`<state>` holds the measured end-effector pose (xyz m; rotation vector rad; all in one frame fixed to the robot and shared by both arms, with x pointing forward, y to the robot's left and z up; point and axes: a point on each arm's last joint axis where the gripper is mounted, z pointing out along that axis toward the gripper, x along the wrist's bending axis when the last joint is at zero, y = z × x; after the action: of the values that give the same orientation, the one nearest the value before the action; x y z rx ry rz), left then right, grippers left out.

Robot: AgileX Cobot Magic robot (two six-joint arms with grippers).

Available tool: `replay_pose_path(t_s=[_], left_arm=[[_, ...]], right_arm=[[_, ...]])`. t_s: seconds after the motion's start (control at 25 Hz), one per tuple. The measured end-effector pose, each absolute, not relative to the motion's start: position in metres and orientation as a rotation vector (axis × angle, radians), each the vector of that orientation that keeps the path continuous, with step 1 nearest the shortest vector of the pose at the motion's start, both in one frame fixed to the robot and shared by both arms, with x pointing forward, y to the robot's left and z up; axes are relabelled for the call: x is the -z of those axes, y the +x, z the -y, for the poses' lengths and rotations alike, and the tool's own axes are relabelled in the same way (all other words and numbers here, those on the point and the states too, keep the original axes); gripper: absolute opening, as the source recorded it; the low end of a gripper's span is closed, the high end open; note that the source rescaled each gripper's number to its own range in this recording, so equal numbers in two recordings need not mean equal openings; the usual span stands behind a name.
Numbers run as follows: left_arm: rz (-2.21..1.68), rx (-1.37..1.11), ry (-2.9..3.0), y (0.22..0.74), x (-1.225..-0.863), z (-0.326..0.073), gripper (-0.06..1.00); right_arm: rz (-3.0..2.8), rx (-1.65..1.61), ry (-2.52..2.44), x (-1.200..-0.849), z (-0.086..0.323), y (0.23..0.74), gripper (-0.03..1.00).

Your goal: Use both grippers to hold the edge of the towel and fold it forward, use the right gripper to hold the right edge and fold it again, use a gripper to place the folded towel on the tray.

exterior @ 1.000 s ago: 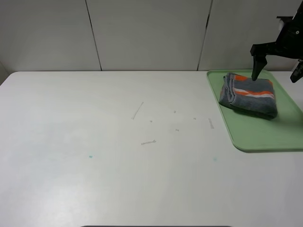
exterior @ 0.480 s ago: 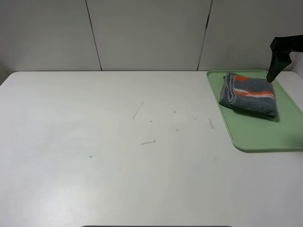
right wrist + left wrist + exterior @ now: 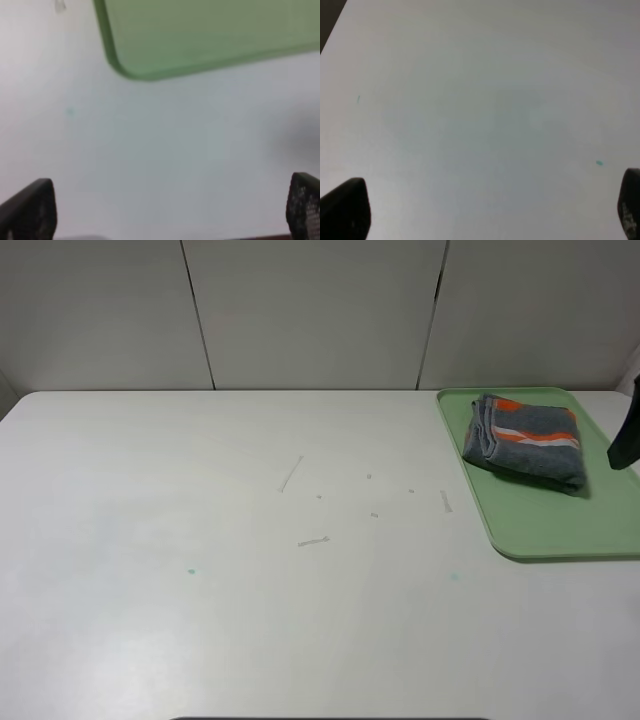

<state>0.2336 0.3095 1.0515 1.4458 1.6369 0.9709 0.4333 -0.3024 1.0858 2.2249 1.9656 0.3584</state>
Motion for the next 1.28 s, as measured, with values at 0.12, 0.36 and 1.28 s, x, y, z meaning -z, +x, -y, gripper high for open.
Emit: replay_pose_path(t_s=[0.12, 0.36, 1.28], left_arm=[[-1.637, -0.971, 1.446, 0.234, -1.051, -0.31, 1.0], [-1.637, -0.971, 1.446, 0.234, -1.051, -0.31, 1.0], [-1.637, -0.971, 1.446, 0.234, -1.051, -0.31, 1.0]], right_arm=[[-1.937, -0.414, 2.188, -1.089, 0.301, 0.405, 1.0], [-1.851, -0.571, 2.083, -1.096, 0.298, 0.347, 1.0], [-1.455, -0.932, 1.628, -1.058, 0.3, 0.228, 1.0]])
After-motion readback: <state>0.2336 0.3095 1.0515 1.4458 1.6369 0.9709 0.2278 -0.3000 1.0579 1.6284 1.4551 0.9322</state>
